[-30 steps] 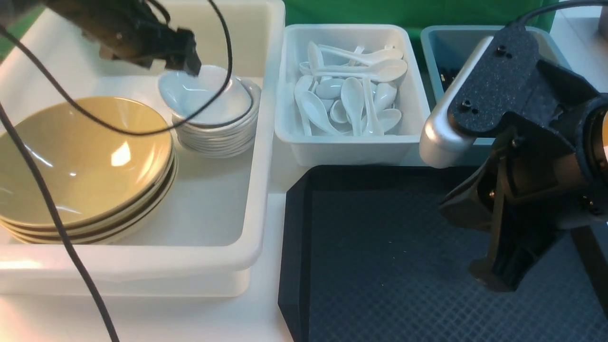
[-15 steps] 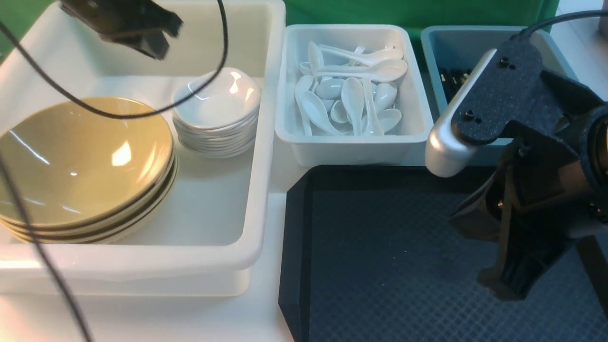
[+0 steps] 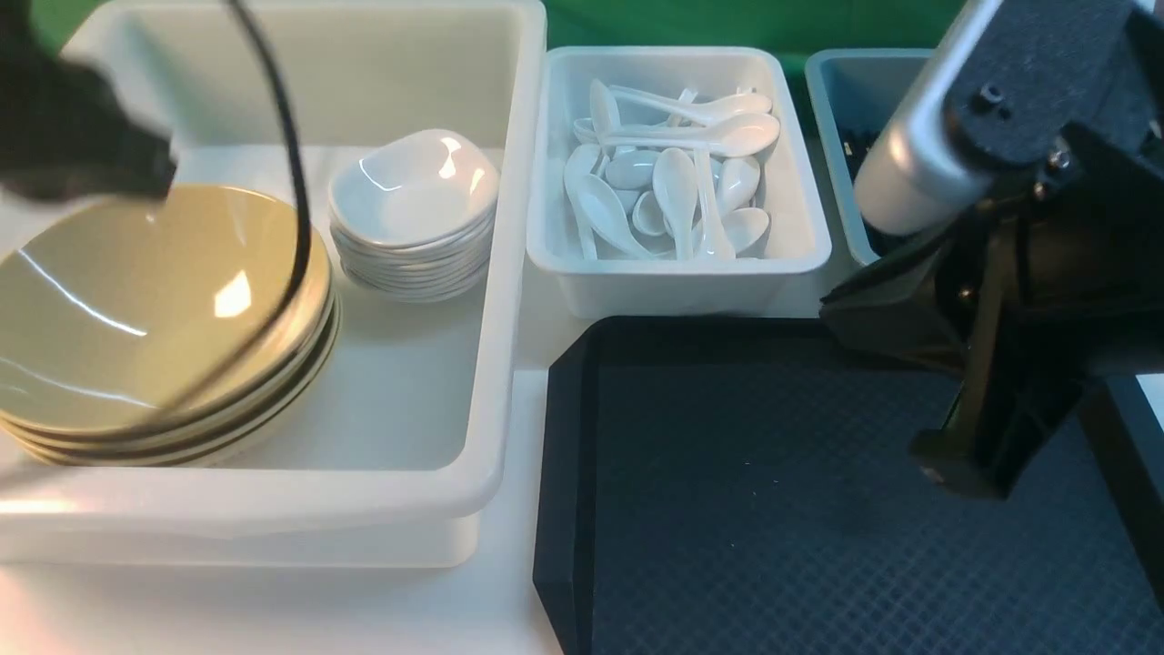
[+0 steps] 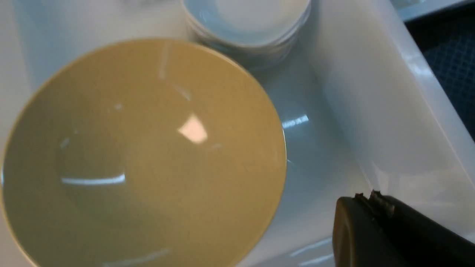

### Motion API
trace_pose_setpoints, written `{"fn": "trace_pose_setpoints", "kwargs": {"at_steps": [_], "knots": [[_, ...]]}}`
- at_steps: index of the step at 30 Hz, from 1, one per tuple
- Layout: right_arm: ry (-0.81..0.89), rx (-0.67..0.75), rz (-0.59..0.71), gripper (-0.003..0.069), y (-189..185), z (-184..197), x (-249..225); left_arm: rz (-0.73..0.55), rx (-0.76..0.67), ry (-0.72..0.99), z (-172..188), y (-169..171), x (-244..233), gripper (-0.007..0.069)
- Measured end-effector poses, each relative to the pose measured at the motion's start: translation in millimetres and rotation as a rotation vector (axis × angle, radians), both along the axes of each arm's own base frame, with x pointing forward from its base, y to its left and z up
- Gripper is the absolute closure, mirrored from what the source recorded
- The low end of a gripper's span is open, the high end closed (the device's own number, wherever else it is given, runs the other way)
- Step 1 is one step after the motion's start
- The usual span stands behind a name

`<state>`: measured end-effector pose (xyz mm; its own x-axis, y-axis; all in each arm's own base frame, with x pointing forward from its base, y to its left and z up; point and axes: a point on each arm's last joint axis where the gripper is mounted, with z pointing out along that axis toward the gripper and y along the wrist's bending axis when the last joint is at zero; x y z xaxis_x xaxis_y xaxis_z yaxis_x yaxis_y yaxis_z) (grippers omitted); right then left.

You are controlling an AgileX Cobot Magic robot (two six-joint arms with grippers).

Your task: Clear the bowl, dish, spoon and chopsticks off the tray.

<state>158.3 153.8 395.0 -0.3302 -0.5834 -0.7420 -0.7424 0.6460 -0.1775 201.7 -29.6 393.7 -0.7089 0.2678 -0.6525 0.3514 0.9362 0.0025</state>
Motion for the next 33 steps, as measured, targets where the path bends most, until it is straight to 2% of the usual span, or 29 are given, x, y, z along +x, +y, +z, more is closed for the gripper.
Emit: {"fn": "trace_pose_setpoints", "kwargs": {"at_steps": [5, 6, 11, 16, 23, 25, 26, 33], "knots": [[-0.034, 0.039, 0.006, 0.0579, -8, 3, -9, 0.024, -0.002, -0.069, -25, 4, -43, 0.0635], [-0.054, 0.072, 0.011, 0.0578, -13, 5, -15, 0.036, -0.007, -0.122, -34, 6, -62, 0.0635], [-0.106, 0.141, 0.018, 0.0573, -26, 7, -29, 0.061, -0.026, -0.238, -48, 9, -96, 0.0635], [-0.248, 0.305, 0.035, 0.0564, -56, 4, -61, 0.078, -0.028, -0.398, -61, 13, -135, 0.0635], [-0.457, 0.534, 0.056, 0.0561, -94, -15, -99, 0.086, -0.053, -0.507, -62, 16, -173, 0.0635], [-0.504, 0.554, 0.005, 0.0561, -99, -20, -104, 0.083, -0.055, -0.537, -63, 16, -183, 0.0635], [-0.497, 0.574, 0.06, 0.0561, -101, -24, -106, 0.082, -0.056, -0.552, -63, 16, -188, 0.0635], [-0.505, 0.579, 0.063, 0.0559, -101, -38, -107, 0.08, -0.063, -0.624, -63, 17, -204, 0.0635]]}}
